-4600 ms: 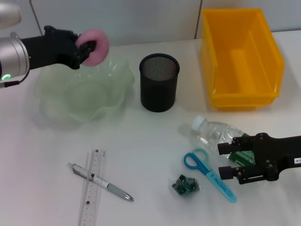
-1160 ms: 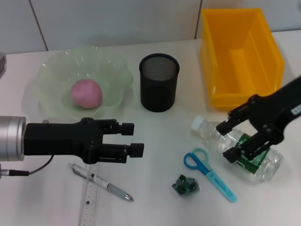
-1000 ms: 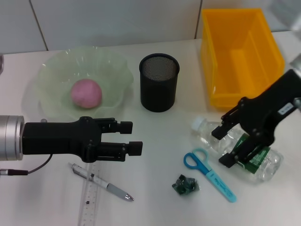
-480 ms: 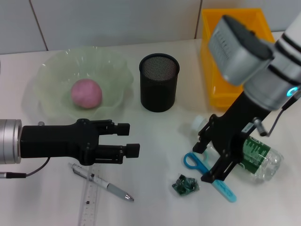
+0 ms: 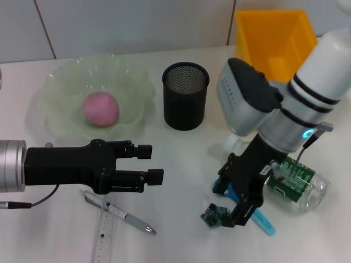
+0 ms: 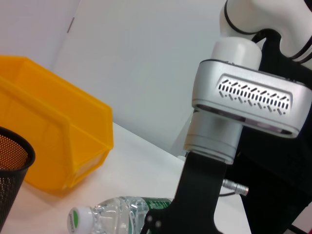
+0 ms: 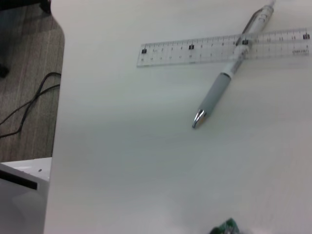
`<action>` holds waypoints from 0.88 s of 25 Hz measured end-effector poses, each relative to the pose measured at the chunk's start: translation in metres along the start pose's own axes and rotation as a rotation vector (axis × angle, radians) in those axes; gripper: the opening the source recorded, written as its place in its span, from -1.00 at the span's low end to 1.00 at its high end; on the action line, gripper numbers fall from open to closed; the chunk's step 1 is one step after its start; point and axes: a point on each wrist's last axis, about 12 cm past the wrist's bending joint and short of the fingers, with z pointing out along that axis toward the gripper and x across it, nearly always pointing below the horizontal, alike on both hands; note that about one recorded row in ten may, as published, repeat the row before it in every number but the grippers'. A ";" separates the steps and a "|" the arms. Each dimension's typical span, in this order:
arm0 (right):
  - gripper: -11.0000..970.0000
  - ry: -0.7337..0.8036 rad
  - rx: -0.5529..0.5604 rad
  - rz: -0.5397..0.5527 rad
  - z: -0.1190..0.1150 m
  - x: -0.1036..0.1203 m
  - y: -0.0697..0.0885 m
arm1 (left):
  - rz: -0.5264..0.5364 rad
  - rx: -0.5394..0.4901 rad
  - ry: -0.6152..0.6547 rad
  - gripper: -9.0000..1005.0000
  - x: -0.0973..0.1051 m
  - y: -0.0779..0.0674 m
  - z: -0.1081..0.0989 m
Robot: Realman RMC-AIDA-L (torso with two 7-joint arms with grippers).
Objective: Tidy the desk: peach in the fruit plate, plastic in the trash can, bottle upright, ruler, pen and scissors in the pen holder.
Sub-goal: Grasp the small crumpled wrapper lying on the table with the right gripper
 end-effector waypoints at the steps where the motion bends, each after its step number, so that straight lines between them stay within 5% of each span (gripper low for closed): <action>1: 0.41 -0.001 0.001 -0.004 0.002 -0.001 0.000 | -0.001 0.001 0.000 0.57 0.000 0.000 0.000; 22: 0.39 0.017 -0.004 -0.027 0.024 -0.007 0.000 | 0.006 0.002 -0.001 0.57 0.002 0.000 0.000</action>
